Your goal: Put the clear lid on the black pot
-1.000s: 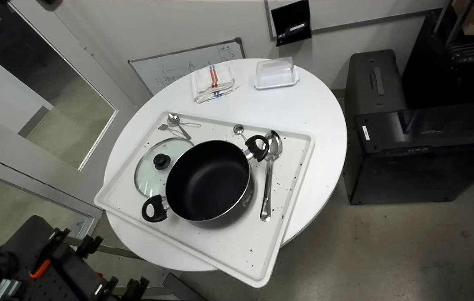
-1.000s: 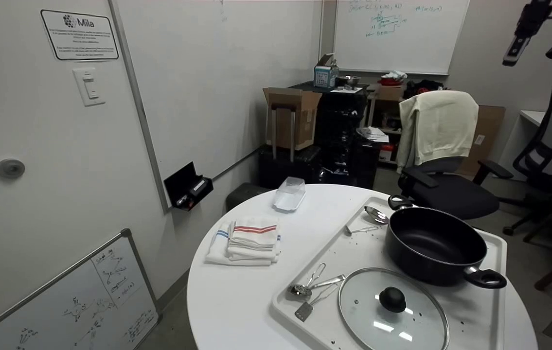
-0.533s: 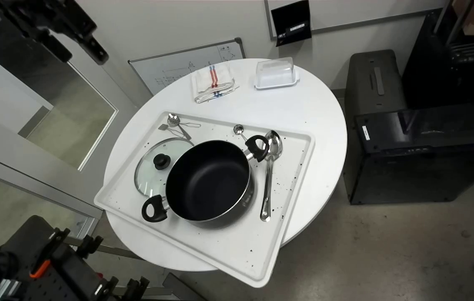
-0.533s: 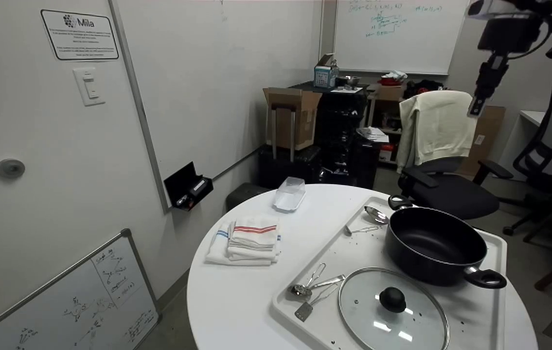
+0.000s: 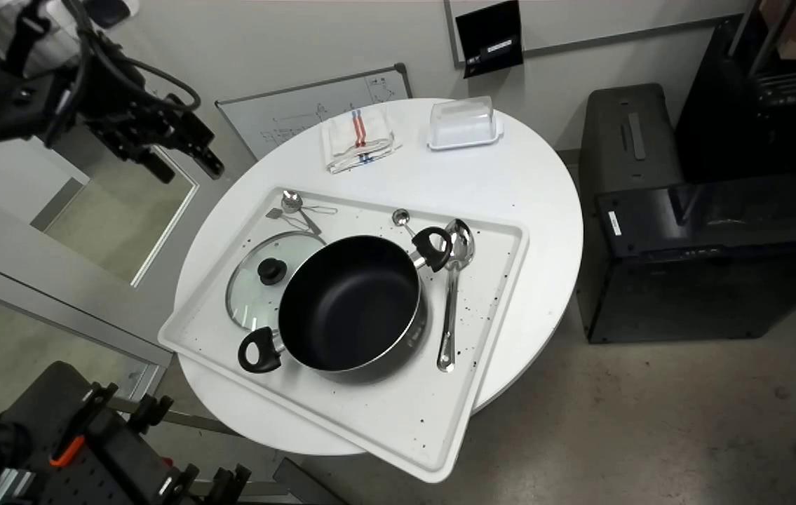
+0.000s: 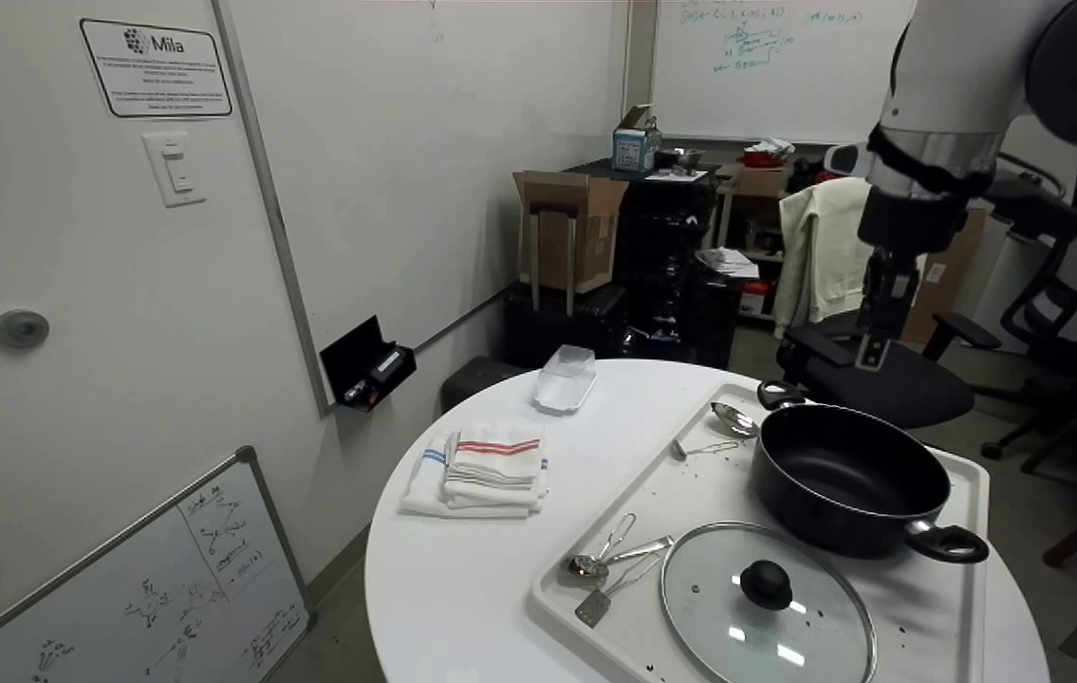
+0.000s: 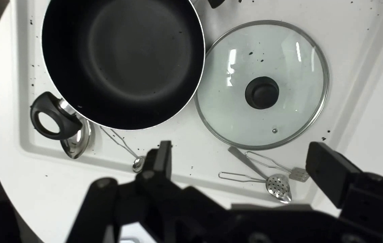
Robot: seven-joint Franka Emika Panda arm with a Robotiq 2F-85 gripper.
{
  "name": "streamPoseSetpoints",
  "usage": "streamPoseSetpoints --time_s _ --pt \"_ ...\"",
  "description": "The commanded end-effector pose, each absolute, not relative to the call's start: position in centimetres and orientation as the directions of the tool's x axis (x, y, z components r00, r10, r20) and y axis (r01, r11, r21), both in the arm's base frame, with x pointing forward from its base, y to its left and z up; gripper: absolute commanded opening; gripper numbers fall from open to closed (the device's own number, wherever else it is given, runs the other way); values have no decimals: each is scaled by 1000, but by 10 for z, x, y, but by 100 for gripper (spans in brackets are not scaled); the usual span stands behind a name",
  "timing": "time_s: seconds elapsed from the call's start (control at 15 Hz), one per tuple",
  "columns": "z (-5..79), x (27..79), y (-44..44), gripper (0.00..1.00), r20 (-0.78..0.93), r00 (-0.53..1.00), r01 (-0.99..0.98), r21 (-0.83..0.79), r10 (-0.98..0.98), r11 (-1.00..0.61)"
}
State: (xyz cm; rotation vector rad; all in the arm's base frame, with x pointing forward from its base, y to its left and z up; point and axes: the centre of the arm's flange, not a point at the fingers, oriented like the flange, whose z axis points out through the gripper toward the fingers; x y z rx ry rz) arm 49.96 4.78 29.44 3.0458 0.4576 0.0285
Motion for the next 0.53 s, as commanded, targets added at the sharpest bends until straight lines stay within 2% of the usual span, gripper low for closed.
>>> streamPoseSetpoints --time_s 0.0,0.47 --pt "243 512 71 100 4 946 323 104 325 -941" --pt "158 517 107 100 -43 924 383 129 381 -915"
